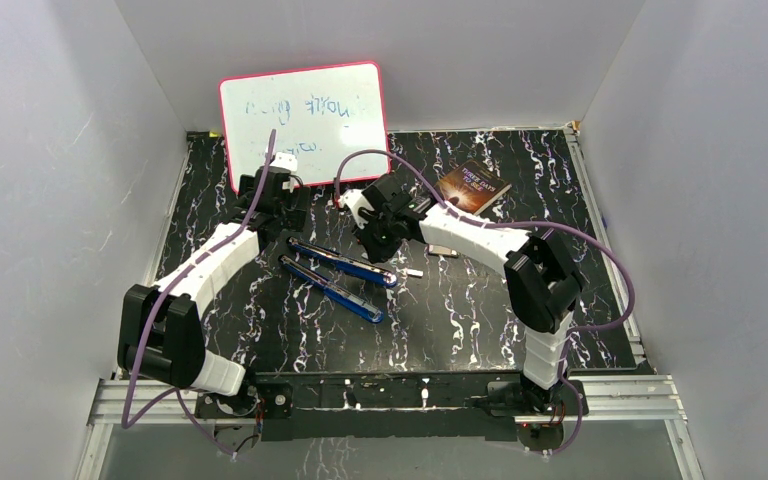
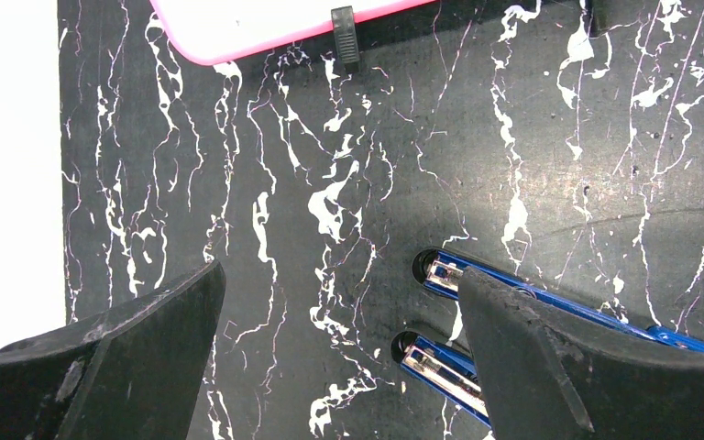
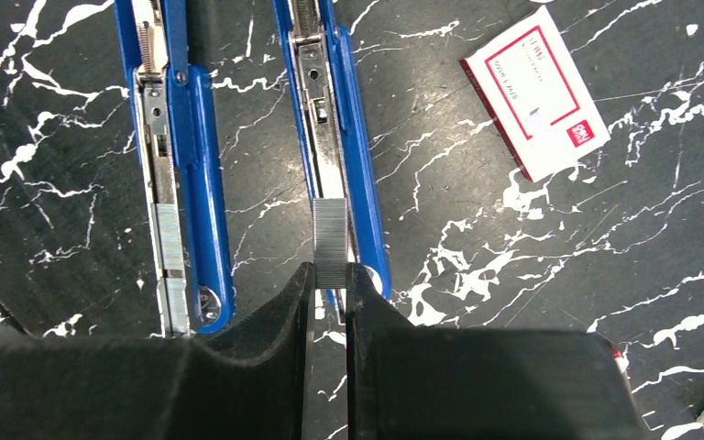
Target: Load the staples into the stapler
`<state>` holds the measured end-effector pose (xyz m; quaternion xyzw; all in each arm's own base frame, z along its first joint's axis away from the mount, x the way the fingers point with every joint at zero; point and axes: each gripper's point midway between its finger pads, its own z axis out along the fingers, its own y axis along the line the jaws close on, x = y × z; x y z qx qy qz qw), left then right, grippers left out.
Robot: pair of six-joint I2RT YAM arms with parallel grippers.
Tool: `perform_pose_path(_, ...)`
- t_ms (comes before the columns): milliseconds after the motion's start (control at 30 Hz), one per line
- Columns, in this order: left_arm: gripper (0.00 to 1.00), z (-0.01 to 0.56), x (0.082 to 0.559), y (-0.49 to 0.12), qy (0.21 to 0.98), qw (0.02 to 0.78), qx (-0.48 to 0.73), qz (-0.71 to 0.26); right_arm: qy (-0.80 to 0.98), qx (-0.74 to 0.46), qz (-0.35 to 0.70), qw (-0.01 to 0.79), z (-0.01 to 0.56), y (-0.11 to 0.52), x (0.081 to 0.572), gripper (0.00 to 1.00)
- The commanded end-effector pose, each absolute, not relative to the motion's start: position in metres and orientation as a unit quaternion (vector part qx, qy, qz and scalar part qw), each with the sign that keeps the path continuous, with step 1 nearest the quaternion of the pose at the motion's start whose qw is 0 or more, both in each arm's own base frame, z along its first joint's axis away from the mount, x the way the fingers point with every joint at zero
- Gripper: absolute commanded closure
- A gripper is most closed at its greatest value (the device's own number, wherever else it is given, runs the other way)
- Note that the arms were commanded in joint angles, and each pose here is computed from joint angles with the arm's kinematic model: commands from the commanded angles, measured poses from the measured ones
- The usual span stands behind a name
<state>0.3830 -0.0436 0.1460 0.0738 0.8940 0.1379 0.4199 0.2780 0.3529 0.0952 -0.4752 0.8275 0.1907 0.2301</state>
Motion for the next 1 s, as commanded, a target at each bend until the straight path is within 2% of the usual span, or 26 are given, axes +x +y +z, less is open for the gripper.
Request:
perform_pose_path(0,0.02,0.159,0.386,-0.043,0.887,0.432,0.073,0.147,0.829,-0.468,0.208,0.224,0.107,0.361,0.276,1.0)
perform_pose_path(967,0.02,0.16,0.385,-0.043,0.886,0.433,0.077,0.15,0.847,-0.463,0.178,0.189,0.084,0.356,0.28,1.0)
